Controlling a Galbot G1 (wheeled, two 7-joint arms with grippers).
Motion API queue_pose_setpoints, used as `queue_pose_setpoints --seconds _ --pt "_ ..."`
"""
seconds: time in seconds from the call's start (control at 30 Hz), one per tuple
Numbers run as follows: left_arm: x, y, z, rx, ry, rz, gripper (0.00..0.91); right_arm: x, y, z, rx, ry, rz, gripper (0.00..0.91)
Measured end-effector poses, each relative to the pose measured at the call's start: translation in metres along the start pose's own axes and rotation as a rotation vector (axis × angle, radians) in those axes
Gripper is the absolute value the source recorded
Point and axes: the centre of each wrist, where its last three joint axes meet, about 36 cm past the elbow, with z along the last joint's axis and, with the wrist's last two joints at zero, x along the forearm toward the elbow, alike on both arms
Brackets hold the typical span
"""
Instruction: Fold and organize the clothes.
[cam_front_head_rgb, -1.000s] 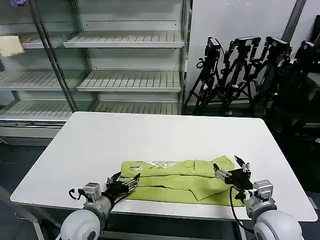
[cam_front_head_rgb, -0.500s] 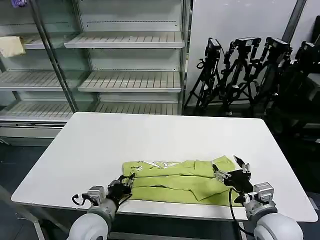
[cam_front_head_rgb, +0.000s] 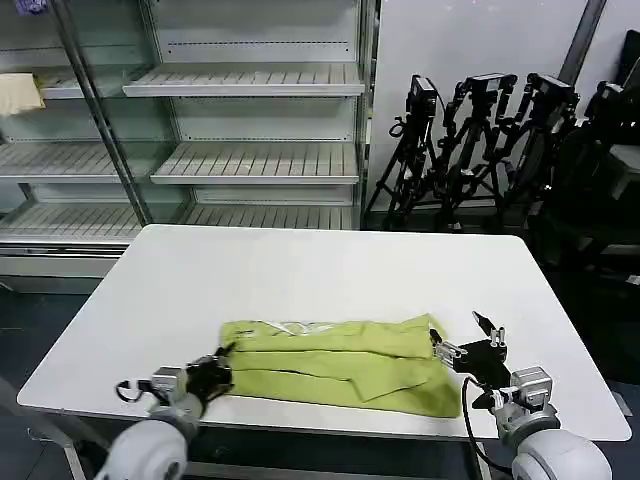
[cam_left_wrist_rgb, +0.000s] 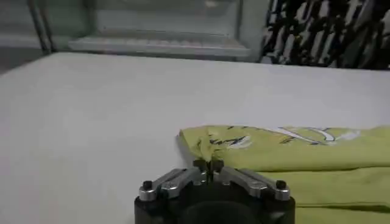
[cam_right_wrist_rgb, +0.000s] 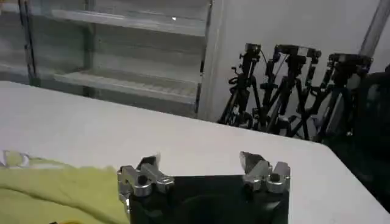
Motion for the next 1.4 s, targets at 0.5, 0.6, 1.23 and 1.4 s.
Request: queue_pose_setpoints --seconds 0.5,0.6,1.23,1.4 --pt "0.031 0.037 -0.046 -0.128 -0.163 -0.027 0.010 0.002 0.002 0.009 -0.002 0.010 0.001 0.907" --pt "0.037 0.012 -0.047 -0.156 -0.203 0.032 0.010 0.004 0.002 0.009 0.005 0.007 0.002 0.907" --pt "0.039 -0.122 -0.032 -0.193 -0.277 0.407 0.010 0.015 -0.009 -0.002 0.035 -0.025 0.038 0.907" --pt "0.035 -0.139 -0.033 -0.186 -0.274 0.452 0.907 0.018 -0.011 -0.003 0.039 -0.028 0.046 0.907"
